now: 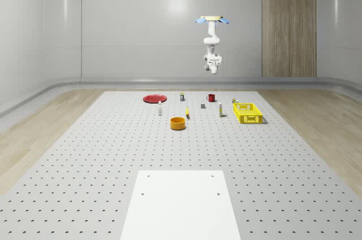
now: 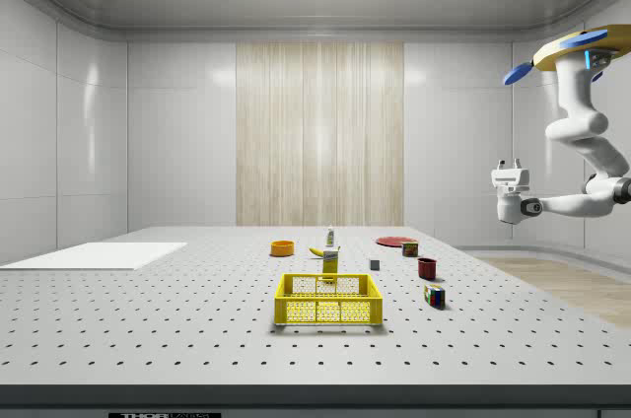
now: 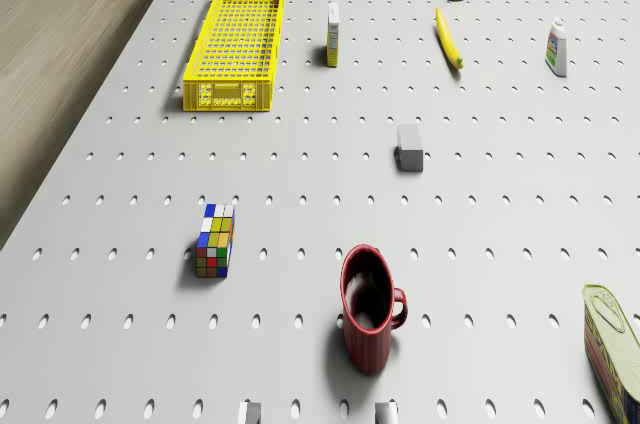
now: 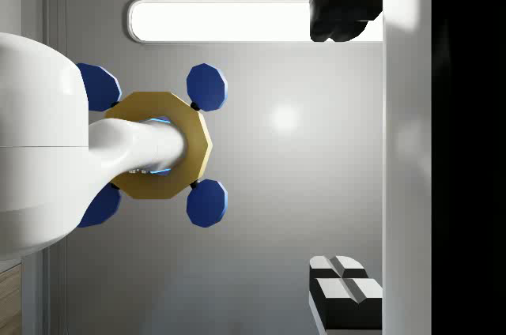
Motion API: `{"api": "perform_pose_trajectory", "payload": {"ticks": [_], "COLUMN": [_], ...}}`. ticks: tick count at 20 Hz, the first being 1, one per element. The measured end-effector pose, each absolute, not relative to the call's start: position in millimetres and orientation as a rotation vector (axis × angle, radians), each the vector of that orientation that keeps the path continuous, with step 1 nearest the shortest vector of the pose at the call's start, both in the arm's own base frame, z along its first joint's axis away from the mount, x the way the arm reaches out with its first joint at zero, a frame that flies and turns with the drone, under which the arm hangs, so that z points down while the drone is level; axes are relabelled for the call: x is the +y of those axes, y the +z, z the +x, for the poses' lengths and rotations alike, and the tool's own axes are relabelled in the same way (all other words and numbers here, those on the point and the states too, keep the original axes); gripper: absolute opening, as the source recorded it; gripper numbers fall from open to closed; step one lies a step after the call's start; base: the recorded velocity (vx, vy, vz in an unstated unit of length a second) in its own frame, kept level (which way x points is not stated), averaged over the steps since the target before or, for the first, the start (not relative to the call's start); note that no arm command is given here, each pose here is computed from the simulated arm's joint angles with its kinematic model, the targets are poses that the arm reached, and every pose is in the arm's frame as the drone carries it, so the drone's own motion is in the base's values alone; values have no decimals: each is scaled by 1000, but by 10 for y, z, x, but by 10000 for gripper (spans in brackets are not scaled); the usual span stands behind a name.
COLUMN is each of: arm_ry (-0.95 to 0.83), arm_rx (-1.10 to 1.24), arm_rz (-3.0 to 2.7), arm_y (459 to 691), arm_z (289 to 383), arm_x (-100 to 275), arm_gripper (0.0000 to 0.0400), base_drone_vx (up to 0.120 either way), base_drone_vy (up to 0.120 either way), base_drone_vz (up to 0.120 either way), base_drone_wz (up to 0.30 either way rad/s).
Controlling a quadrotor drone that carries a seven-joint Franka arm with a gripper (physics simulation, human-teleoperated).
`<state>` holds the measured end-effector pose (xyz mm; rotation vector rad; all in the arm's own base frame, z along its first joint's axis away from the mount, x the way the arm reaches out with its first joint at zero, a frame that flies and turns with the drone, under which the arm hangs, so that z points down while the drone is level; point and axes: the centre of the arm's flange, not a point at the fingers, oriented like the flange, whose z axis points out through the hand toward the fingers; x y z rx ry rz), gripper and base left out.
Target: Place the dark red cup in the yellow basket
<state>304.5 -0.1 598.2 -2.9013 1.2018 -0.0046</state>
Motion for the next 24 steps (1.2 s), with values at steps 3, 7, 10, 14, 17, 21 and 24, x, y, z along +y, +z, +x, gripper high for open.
{"api": "perform_pose_trajectory", "payload": {"ticks": [3,7,10,14,17,21,24], "arm_ry": [-8,-13,-16,-21,-24,-28,-32], "arm_rx": [1201,1201,1201,1200,1200,1199,1199], "arm_rz": [-2900,-2899,-2899,-2897,-2897,-2896,-2895], "arm_y": [6208,6480,6648,6796,6857,6897,6910], "arm_z": [3011,3010,3021,3033,3036,3038,3037], "arm_x": [-1,-1,-1,0,0,0,0], "arm_gripper": [400,400,400,400,400,400,400], "base_drone_vx": [0,20,67,120,120,120,120], "base_drone_vy": [-107,-20,0,0,0,0,0], "base_drone_vz": [0,0,0,0,0,0,0], "base_drone_wz": [0,0,0,0,0,0,0]}}
